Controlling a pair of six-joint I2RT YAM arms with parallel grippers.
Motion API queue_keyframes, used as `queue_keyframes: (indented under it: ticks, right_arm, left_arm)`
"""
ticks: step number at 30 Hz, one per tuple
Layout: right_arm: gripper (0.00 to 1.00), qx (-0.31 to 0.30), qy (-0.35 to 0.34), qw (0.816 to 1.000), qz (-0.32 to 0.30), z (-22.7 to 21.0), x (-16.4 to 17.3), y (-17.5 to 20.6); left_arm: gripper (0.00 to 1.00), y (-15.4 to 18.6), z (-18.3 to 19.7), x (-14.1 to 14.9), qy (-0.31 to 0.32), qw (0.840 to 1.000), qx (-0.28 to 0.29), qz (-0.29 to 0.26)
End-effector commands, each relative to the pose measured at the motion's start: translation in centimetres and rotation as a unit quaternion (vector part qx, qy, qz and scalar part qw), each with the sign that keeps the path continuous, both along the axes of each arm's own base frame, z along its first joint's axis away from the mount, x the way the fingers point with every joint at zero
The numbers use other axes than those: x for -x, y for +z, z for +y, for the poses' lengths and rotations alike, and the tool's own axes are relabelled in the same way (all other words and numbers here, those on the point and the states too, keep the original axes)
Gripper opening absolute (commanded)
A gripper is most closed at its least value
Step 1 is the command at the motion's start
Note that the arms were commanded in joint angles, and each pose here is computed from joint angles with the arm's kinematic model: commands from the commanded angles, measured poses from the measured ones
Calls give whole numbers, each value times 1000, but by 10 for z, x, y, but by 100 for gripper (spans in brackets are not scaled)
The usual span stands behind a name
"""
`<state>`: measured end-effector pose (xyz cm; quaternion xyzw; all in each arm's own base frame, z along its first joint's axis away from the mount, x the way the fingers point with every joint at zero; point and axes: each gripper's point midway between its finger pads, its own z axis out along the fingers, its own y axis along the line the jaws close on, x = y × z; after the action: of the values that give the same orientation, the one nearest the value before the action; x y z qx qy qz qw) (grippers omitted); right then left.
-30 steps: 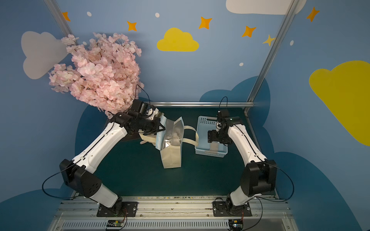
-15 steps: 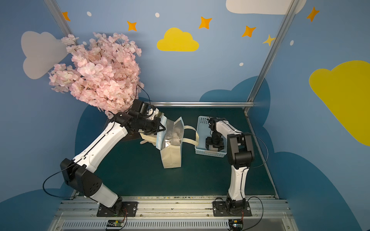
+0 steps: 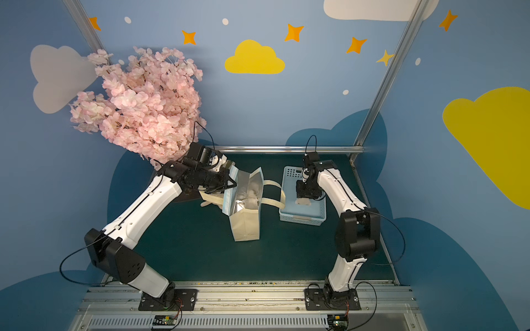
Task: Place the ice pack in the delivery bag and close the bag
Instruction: Pick up the ice pack from the bin, then place the ice pack in the delivery bag.
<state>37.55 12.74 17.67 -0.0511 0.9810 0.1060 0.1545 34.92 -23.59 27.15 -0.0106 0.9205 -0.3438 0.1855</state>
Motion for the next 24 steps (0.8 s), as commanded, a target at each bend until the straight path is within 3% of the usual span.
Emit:
queue_keyframes:
  ticks: [1, 3, 8, 11, 16, 18, 21, 24]
  right_arm:
    - [29, -97, 105, 985, -101, 55, 10, 86]
    - [28, -117, 145, 971, -148, 79, 19, 119]
    - [28, -177, 237, 915, -275, 142, 49, 183]
    - [28, -219, 273, 893, -282, 170, 68, 198]
    - [33, -223, 308, 889, -255, 201, 79, 175]
    - [40, -222, 314, 892, -238, 210, 80, 160]
    - [63, -197, 315, 903, -217, 212, 78, 141]
    - [87, -173, 303, 907, -237, 201, 72, 149]
  left_arm:
    - [3, 6, 0, 5, -5, 1000, 2, 0]
    - [3, 6, 0, 4, -6, 1000, 3, -2]
    - [3, 3, 1, 4, -8, 1000, -2, -2]
    - [3, 2, 0, 4, -7, 1000, 0, -3]
    - [3, 1, 1, 3, -5, 1000, -2, -3]
    - [3, 1, 1, 3, -6, 1000, -3, -5]
    - [3, 1, 2, 3, -6, 1000, -4, -6]
    - [5, 0, 5, 3, -4, 1000, -11, -6]
